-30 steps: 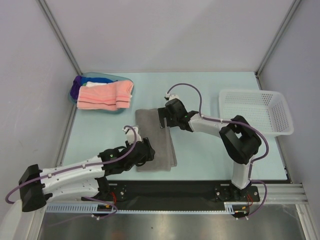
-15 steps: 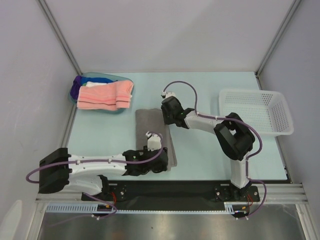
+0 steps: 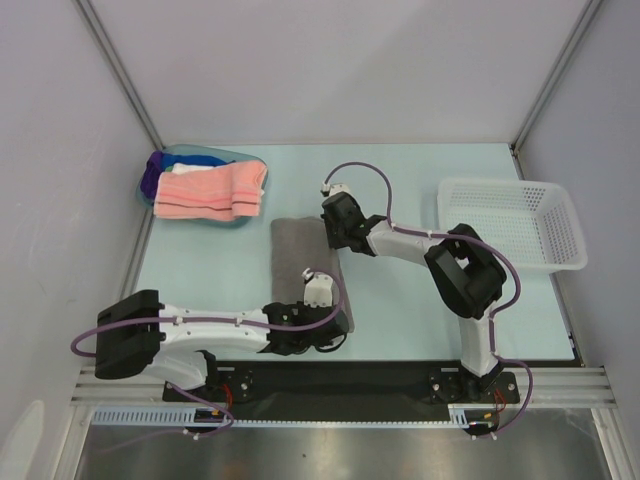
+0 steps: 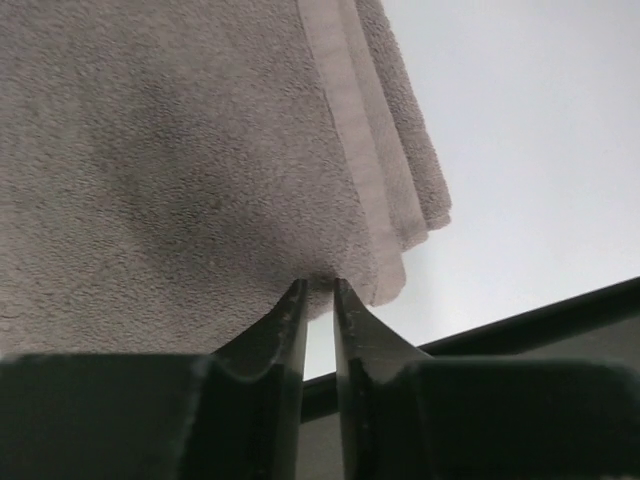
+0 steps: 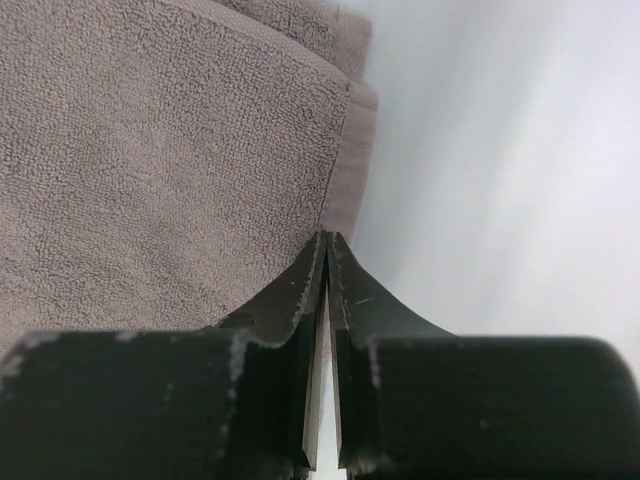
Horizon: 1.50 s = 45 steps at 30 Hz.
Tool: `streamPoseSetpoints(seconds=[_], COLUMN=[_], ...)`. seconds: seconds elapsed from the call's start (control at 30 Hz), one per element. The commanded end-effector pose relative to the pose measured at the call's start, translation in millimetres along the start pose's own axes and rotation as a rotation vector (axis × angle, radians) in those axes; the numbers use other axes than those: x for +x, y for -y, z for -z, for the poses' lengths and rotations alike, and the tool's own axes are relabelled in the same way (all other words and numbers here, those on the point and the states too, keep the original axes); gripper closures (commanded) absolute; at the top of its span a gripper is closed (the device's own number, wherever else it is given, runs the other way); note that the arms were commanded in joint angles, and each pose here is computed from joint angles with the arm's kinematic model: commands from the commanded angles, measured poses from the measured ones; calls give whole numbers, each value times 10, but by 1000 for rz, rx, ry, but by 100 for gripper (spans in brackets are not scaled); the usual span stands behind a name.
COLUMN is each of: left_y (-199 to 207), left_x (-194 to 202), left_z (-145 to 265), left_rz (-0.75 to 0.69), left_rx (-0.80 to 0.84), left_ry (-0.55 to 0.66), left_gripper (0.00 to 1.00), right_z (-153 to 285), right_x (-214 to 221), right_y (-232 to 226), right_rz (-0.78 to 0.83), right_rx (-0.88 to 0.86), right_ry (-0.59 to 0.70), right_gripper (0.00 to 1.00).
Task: Fold and stack the towels
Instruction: Flatten out the crumpled towel
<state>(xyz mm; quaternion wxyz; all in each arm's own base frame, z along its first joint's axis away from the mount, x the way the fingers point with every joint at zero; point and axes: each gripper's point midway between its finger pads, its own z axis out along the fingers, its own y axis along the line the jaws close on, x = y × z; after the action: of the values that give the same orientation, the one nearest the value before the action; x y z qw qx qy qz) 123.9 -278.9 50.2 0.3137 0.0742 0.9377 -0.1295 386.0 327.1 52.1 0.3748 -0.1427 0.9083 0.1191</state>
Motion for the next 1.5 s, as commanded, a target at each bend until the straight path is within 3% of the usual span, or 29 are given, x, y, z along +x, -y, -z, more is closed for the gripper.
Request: streamPoseSetpoints(seconds=[0.0,0.1,0.17,0.27,0.37,0.43,0.53,0.67,0.73,0.77,0.93,1.0,1.03,1.13,1.33,1.47], left_y=[24,-5,-5,16,107,132,132,138,139,128,46,-13,-35,-138,-314,-408], left_x=[-153,-175,-182,-211,-199,-175,-165,-145,-136,-130,-178,-201,-217,-238,-281,-252], left_z=[64,77,87,94,61,20,-33,-87,-102,-105,-55,15,37,139,285,318], left_rz=[17,15,17,9,-12,-21,-34,-44,-45,-45,-30,-2,10,69,143,160], left_rx=[-12,-20,-15,-15,7,7,-14,-27,-31,-36,-64,-63,-60,-39,-25,-41], left_ry=[57,66,68,74,63,56,53,51,48,47,68,78,89,112,149,146], left_gripper=[80,91,93,52,35,35,43,65,71,80,99,100,100,100,100,100], right_z=[62,121,162,232,294,317,348,380,385,390,426,427,426,397,286,139], right_x=[-193,-228,-250,-282,-294,-300,-310,-319,-324,-325,-364,-369,-396,-436,-441,-397], right_y=[-37,-35,-8,7,33,58,99,149,175,189,174,146,116,43,-110,-199], right_rz=[8,6,1,-9,-19,-24,-29,-33,-38,-40,-34,-24,-18,11,78,100], right_rx=[0,3,8,7,7,11,14,16,14,15,-3,-13,-19,-20,-2,-20], right_ry=[42,50,57,71,82,86,88,89,88,88,92,90,94,96,85,59], right_gripper=[93,98,100,100,100,100,100,100,100,100,98,92,81,66,46,39])
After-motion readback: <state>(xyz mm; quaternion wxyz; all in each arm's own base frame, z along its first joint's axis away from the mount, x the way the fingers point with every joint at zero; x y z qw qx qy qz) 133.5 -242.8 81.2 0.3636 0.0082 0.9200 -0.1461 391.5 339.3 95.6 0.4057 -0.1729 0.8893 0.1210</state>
